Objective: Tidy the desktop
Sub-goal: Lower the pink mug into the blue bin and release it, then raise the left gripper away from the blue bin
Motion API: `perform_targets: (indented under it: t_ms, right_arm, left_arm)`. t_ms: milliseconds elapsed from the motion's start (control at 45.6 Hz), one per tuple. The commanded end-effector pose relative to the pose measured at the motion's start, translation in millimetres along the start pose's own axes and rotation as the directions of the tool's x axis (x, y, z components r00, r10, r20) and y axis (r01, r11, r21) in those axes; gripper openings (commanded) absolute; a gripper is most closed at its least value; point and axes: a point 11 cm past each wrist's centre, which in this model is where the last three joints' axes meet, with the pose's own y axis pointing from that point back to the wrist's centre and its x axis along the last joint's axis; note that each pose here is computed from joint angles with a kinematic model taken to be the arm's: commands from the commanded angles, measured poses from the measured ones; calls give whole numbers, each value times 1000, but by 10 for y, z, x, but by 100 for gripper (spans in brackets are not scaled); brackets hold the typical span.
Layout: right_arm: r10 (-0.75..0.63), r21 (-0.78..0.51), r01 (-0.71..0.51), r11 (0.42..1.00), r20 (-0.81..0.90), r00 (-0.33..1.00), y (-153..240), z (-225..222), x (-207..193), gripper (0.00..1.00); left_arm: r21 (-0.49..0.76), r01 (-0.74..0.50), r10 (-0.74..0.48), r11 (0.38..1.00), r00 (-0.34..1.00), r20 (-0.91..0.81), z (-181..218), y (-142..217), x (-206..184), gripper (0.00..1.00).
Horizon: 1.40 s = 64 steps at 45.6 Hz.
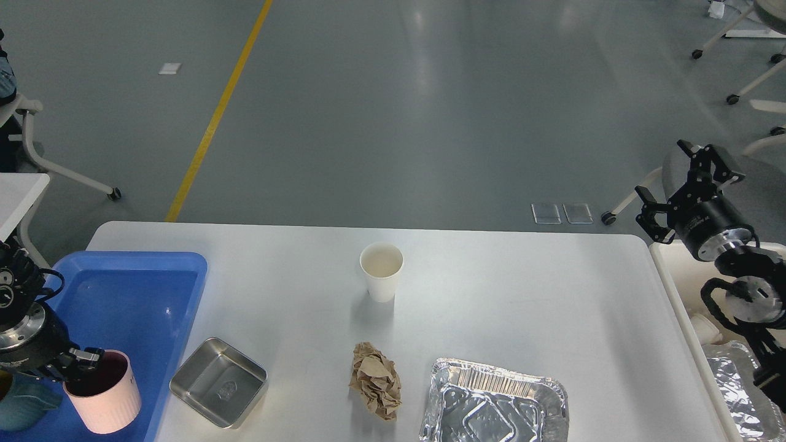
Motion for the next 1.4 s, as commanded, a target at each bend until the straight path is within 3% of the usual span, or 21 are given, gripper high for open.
perform_targets:
  t_ms: [0, 460, 548, 657, 789, 876, 1183, 1380]
  right_arm:
    - [0, 0, 0, 1000, 0, 1000, 0, 0, 0, 100]
    - [0, 0, 0, 1000, -1, 1000, 4, -2, 2, 100]
    - [1, -1, -1, 1000, -1, 1000, 8, 4, 6, 100]
    - [-1, 0, 1, 1000, -1, 1000, 3, -3, -2, 100]
    - [-3, 1, 3, 1000, 0, 1000, -2, -3, -10, 100]
    - [-5, 2, 5, 1000, 1, 1000, -7, -4, -18, 100]
    - [-3, 3, 3, 1000, -4, 1000, 1, -21, -3, 100]
    - [-4, 3, 4, 1000, -3, 1000, -4, -21, -11, 100]
  left_arm:
    - [-3, 0, 0, 1000, 1000, 4, 27, -10, 14, 0]
    - [1, 29, -29, 1000, 1000, 8, 35, -108, -62, 19]
    - [3, 30, -30, 1000, 1000, 6, 21, -104, -66, 26]
    - [1, 28, -28, 1000, 1000, -2, -7, -69, -60, 47]
    - [-29, 0, -1, 1000, 1000, -21, -4, 47, 16, 83]
    - [-37, -50, 48, 998, 998, -42, -55, 213, 120, 94]
    - [-110, -213, 199, 971, 972, -128, -56, 649, 448, 97]
    - [-313, -351, 269, 882, 922, -277, 137, 1041, 723, 97]
